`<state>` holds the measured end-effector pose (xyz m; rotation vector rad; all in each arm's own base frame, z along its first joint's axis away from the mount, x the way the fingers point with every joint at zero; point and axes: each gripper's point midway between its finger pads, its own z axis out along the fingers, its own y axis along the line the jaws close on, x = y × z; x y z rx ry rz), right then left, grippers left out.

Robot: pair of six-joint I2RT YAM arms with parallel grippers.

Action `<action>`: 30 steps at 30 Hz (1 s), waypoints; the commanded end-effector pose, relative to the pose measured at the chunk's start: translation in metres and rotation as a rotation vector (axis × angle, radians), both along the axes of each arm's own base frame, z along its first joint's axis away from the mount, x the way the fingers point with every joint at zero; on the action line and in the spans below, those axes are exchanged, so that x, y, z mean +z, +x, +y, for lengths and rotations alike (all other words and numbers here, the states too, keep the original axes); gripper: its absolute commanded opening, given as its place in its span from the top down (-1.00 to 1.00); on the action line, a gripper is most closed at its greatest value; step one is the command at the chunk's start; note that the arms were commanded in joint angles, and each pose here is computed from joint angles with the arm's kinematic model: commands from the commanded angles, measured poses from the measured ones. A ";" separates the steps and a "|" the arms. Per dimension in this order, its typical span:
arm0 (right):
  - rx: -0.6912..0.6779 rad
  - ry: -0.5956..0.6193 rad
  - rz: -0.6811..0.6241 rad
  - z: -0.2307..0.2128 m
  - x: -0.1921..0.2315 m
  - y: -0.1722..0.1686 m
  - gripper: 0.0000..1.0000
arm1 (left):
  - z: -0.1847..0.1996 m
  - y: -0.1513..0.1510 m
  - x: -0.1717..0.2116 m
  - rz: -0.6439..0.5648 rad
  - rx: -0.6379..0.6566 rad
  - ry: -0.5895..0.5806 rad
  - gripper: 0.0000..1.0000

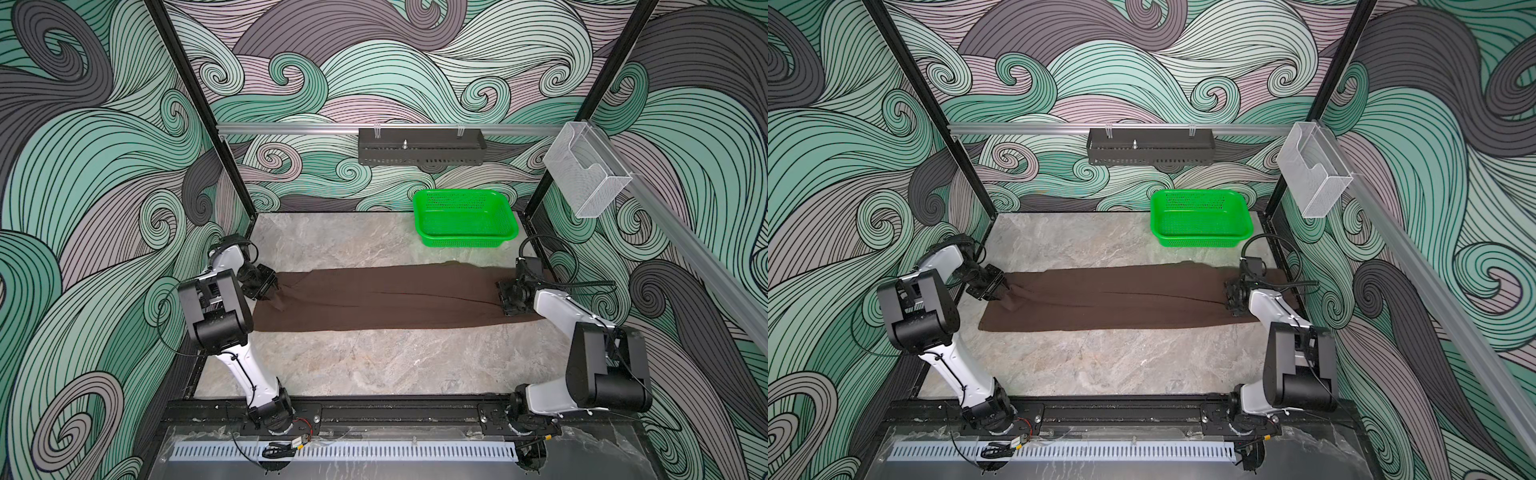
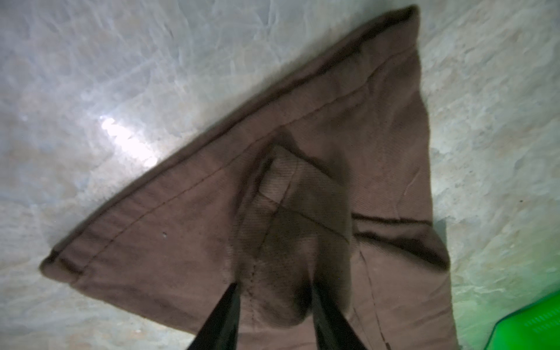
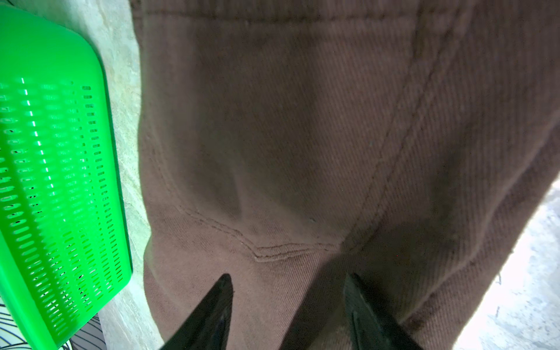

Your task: Fold and stack the trousers

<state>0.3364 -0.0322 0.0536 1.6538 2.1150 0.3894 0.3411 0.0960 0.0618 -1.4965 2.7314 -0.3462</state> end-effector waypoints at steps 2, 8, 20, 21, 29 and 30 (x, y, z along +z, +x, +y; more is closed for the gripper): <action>0.019 -0.003 0.014 0.001 -0.002 -0.008 -0.18 | -0.002 -0.013 0.018 0.023 -0.103 0.036 0.04; 0.022 -0.001 0.023 0.002 -0.006 -0.011 -0.18 | -0.007 -0.011 -0.005 0.040 -0.103 -0.005 0.37; 0.016 0.005 0.016 0.000 -0.003 -0.012 -0.18 | -0.005 0.003 -0.012 0.001 -0.078 -0.012 1.00; 0.017 0.004 0.014 -0.001 -0.002 -0.012 -0.18 | -0.004 0.005 -0.007 -0.011 -0.082 0.002 1.00; 0.019 -0.007 -0.013 -0.003 0.014 -0.009 -0.18 | 0.017 0.057 0.093 -0.288 -0.212 0.154 1.00; 0.017 -0.006 -0.017 -0.004 0.015 -0.009 -0.18 | 0.020 0.065 0.107 -0.328 -0.231 0.175 1.00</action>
